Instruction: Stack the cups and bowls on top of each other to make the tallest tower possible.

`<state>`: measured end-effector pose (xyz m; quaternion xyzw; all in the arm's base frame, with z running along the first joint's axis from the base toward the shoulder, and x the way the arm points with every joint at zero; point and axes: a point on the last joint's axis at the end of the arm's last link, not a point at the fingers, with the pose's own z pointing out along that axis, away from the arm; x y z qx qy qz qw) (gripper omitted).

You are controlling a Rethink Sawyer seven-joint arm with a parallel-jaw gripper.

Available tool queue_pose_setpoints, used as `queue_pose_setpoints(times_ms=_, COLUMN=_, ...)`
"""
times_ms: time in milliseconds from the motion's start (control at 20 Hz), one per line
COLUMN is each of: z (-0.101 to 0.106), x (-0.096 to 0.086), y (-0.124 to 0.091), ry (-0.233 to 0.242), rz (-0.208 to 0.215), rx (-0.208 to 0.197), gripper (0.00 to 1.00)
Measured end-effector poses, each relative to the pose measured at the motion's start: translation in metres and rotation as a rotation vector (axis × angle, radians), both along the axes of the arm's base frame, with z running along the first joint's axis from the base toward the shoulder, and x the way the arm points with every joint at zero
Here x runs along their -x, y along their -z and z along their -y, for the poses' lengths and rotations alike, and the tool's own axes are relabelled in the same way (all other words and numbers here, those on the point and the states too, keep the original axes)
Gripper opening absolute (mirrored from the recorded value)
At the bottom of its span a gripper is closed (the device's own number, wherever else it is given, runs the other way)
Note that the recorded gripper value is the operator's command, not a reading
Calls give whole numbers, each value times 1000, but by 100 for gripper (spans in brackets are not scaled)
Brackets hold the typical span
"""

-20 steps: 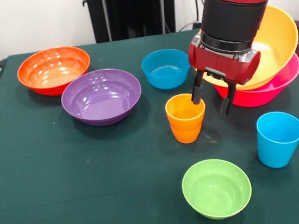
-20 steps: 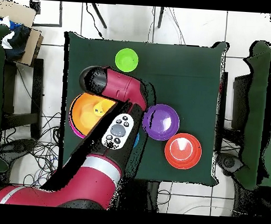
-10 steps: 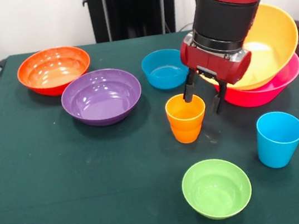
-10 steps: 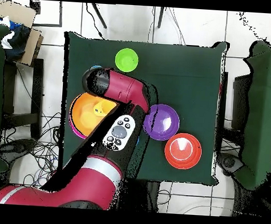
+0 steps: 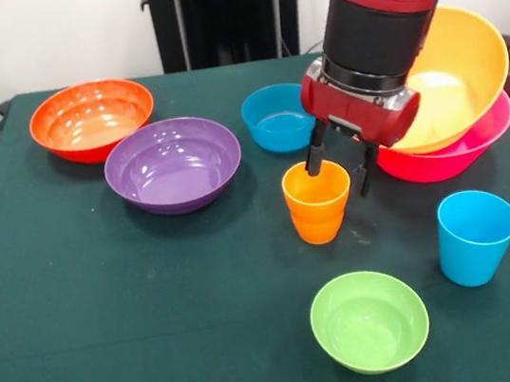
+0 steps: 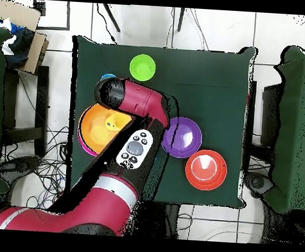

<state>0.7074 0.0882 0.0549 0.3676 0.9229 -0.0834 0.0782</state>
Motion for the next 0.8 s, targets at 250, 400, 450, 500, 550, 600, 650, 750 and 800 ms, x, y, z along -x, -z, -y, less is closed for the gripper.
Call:
queue_pose_setpoints(times_ms=250, z=6, x=10, y=22, ry=2, rz=-35, rx=16, gripper=100)
queue_pose_setpoints(times_ms=400, z=8, x=15, y=34, ry=1, rz=-48, rx=24, gripper=100)
queue_pose_setpoints(times_ms=450, z=9, x=17, y=40, ry=1, rz=-54, rx=27, gripper=100)
queue_pose_setpoints(times_ms=500, z=10, x=20, y=46, ry=0, rz=-61, rx=32, gripper=100)
queue_pose_setpoints(times_ms=550, z=12, x=23, y=54, ry=0, rz=-71, rx=36, gripper=100)
queue_pose_setpoints(times_ms=600, z=12, x=25, y=57, ry=0, rz=-75, rx=37, gripper=100)
queue_pose_setpoints(times_ms=650, z=13, x=26, y=59, ry=0, rz=-78, rx=38, gripper=100)
queue_pose_setpoints(times_ms=750, z=13, x=31, y=69, ry=-1, rz=-93, rx=42, gripper=100)
queue_pose_setpoints(times_ms=800, z=14, x=32, y=72, ry=-1, rz=-97, rx=42, gripper=100)
